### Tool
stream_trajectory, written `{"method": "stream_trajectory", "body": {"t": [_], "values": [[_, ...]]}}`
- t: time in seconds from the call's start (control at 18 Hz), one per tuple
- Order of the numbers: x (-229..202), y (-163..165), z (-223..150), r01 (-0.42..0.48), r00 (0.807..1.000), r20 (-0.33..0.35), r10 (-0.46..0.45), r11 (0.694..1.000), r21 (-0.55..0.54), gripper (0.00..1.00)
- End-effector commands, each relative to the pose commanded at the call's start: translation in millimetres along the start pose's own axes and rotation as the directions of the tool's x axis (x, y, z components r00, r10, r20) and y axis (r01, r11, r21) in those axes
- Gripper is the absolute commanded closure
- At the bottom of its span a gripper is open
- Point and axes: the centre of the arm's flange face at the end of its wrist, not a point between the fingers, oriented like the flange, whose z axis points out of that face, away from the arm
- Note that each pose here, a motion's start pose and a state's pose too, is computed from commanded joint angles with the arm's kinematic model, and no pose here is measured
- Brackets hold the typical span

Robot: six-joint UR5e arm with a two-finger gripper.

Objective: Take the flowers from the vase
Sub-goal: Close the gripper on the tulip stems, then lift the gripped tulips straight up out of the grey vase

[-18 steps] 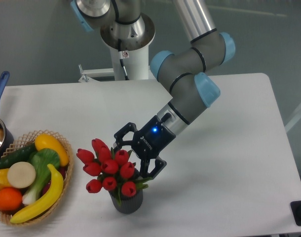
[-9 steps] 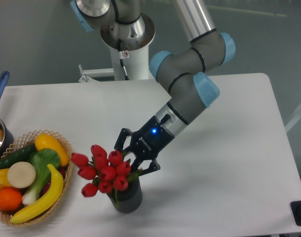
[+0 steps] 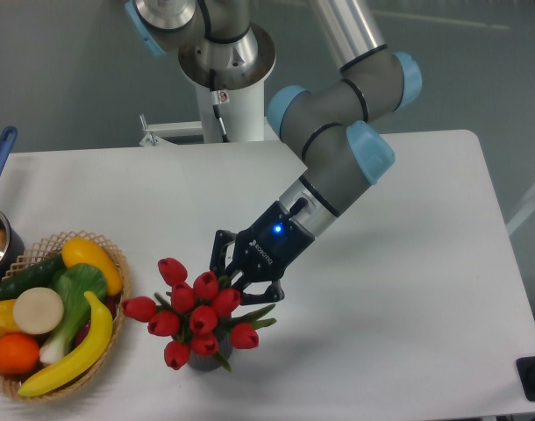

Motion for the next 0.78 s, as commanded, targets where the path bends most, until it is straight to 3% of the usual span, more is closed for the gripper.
{"method": "stream_trajectory", "body": {"t": [0.78], "values": [[41, -90, -58, 0.043, 0.997, 0.055, -0.048, 0.995, 0.093, 0.92]]}}
